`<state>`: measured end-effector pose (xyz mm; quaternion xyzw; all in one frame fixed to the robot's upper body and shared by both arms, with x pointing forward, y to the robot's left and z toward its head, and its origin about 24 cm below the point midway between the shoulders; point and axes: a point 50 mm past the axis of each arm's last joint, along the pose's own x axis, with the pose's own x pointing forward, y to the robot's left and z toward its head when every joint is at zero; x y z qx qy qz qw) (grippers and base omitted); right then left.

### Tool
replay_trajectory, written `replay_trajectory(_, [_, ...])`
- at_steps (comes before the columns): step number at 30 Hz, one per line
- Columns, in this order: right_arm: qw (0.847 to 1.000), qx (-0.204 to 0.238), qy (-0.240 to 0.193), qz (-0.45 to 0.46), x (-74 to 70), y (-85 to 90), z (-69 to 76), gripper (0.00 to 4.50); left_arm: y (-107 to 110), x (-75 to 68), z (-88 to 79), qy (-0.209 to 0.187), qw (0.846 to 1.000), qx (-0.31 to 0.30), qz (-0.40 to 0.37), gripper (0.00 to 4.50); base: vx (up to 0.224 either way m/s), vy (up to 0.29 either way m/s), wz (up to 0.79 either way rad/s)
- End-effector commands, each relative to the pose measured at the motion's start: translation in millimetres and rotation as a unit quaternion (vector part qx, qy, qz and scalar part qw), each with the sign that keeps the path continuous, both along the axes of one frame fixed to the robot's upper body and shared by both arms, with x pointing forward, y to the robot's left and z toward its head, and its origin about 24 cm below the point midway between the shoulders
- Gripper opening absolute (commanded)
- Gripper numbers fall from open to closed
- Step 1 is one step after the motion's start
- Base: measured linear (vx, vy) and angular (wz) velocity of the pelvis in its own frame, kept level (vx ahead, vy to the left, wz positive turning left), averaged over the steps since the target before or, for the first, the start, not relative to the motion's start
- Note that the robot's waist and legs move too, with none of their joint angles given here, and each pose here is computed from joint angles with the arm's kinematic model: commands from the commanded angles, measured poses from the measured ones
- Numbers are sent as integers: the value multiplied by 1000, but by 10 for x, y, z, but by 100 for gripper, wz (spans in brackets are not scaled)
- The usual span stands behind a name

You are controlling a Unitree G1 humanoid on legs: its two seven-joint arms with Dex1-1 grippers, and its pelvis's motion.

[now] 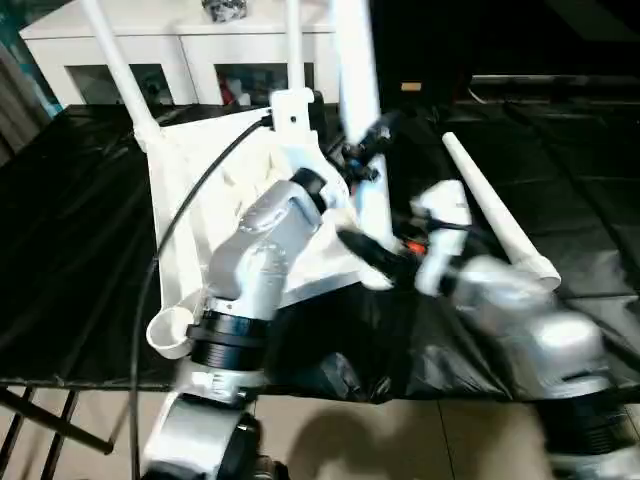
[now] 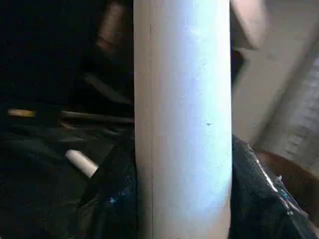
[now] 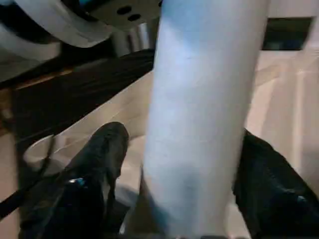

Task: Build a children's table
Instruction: Insert table leg to table base

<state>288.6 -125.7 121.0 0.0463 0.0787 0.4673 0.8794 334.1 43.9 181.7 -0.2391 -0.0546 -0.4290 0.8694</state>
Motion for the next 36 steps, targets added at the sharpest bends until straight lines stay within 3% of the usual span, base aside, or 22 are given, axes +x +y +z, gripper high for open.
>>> replay_trajectory(1, [998,27,4,50,-21,-55,146,366,-6,-82,60,-13,998,-16,-56,185,0,0,0])
replay_trajectory(9, [988,28,50,144,-88,-234,249,438,44,-161,163,-24,988,-41,-148,185,0,0,0])
replay_trajectory(16, [980,35,71,181,-107,-256,283,450,37,-241,179,-37,977,-37,-205,185,0,0,0])
replay_trajectory(24, [984,8,55,172,-81,-218,278,450,6,-136,132,-53,990,37,-129,184,0,0,0])
replay_trajectory(35, [986,-25,81,143,-26,-181,162,450,-58,-179,128,-73,987,56,-134,184,0,0,0])
replay_trajectory(36, [986,-32,84,141,-18,-173,149,434,-63,-179,128,-74,987,56,-134,184,0,0,0])
